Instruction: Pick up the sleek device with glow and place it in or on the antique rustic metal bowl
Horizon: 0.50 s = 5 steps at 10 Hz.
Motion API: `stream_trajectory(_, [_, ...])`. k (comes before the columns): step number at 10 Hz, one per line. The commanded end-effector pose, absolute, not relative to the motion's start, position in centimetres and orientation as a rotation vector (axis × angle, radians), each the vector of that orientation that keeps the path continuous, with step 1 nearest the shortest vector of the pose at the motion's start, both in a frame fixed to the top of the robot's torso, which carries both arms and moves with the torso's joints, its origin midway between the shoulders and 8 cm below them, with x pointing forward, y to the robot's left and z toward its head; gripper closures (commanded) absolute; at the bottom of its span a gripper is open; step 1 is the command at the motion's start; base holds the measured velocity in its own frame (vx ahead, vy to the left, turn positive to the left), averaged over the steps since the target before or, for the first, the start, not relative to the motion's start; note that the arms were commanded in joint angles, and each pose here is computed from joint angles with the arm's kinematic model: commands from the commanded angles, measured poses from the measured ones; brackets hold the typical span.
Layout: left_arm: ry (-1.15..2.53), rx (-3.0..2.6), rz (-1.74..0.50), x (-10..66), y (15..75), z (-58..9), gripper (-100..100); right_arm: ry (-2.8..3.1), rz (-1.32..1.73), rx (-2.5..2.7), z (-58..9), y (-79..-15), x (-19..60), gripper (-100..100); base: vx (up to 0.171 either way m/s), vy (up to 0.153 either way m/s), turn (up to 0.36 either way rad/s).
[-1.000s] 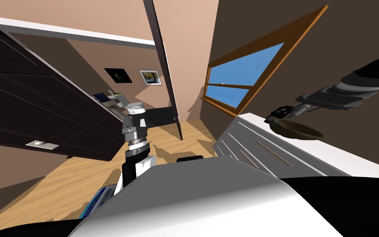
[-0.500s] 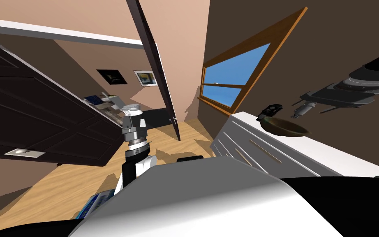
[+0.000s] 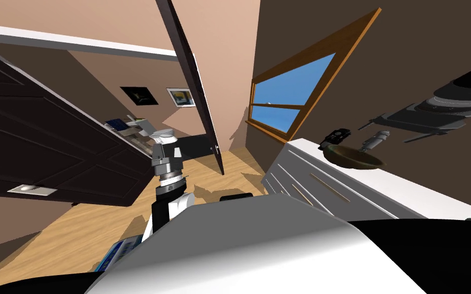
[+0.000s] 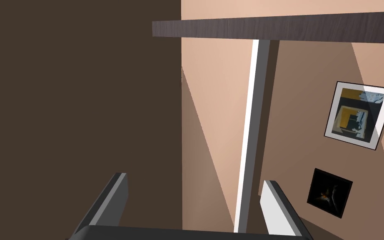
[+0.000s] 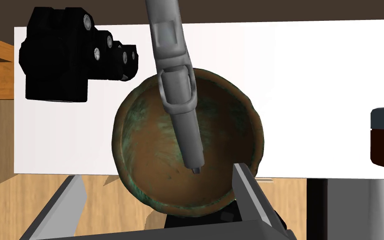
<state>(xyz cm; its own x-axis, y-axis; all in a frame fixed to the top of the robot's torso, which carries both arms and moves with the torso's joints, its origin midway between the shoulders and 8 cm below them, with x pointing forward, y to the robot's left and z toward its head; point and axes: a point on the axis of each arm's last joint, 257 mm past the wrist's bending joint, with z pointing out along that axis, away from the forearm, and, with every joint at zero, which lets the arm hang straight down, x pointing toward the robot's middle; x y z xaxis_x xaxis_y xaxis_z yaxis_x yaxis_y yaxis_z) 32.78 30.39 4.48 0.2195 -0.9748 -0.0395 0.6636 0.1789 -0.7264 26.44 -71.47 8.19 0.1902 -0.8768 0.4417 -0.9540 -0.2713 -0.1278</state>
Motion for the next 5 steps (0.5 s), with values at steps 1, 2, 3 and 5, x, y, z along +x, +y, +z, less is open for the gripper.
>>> stream_trajectory(1, [0.577,-0.658,-1.253,32.8,30.4,4.5,0,-1.8,0.647,2.254,9.3,-72.0,25.2,-100,-0.012,-0.006,0.201])
stream_trajectory(2, [0.577,-0.657,-1.253,32.8,30.4,4.5,0,-1.8,0.647,2.254,9.3,-72.0,25.2,-100,-0.018,-0.016,0.093])
stream_trajectory(3, [0.577,-0.658,-1.253,32.8,30.4,4.5,0,-1.812,0.643,2.24,9.8,-72.2,24.5,-100,-0.016,-0.013,0.057])
stream_trajectory(5, [0.577,-0.658,-1.253,32.8,30.4,4.5,0,-1.836,0.637,2.214,10.9,-72.6,23.2,-100,-0.015,-0.012,0.134])
